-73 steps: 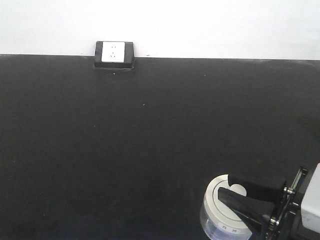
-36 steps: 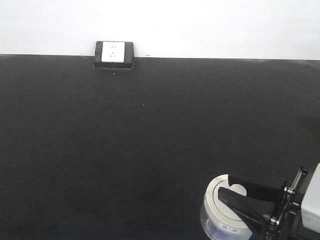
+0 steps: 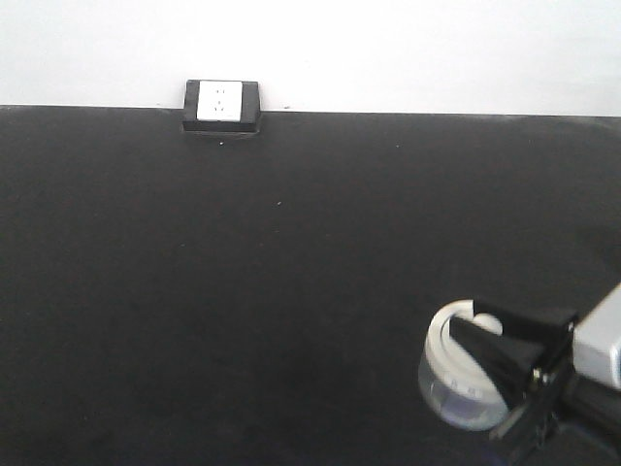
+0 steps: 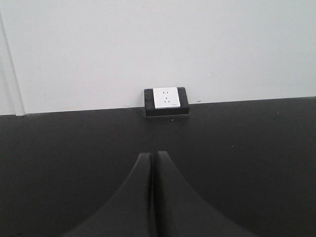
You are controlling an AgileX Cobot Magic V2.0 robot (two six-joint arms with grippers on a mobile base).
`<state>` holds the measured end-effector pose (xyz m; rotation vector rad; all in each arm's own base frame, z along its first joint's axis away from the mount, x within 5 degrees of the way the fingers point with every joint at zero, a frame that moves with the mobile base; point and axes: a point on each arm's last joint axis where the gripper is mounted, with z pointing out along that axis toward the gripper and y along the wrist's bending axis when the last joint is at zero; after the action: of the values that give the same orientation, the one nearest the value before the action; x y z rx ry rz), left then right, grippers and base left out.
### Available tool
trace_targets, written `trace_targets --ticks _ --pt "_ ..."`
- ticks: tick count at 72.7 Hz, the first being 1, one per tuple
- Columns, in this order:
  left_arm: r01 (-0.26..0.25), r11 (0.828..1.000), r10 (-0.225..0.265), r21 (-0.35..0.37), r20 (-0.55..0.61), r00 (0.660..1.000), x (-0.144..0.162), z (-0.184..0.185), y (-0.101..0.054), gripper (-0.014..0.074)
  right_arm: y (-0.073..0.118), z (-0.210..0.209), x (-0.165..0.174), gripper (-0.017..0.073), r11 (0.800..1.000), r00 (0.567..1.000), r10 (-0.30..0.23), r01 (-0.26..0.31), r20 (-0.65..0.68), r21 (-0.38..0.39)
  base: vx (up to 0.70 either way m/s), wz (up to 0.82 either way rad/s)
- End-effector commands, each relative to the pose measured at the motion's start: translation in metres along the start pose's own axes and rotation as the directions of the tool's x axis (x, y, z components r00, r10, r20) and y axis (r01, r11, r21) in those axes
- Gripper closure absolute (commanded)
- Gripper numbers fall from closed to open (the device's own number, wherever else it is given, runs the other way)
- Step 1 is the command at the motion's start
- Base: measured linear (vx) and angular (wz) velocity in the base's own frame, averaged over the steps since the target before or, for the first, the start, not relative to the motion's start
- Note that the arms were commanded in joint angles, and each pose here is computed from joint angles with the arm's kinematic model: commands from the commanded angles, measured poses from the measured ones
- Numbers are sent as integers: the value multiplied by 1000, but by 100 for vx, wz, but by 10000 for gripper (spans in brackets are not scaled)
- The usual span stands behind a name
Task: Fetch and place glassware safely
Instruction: 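Extend the right gripper and lower the jar onto the bench top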
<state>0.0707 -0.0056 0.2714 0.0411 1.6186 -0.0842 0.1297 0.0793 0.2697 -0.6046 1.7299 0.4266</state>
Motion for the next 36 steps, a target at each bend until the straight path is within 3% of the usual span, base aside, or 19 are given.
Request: trace_targets --ticks 1,19,36 --pt "13 1000 -13 6 81 997 -14 0 -1 601 -5 9 -25 560 1000 999 -22 22 45 11 0 0" --pt "13 1000 -13 6 81 997 -14 0 -1 601 -15 63 -48 560 999 1000 31 -31 -6 -34 0 0" --pt "13 1000 -13 6 81 997 -14 0 -1 601 -29 125 -55 560 999 999 30 -31 -42 -28 0 0"
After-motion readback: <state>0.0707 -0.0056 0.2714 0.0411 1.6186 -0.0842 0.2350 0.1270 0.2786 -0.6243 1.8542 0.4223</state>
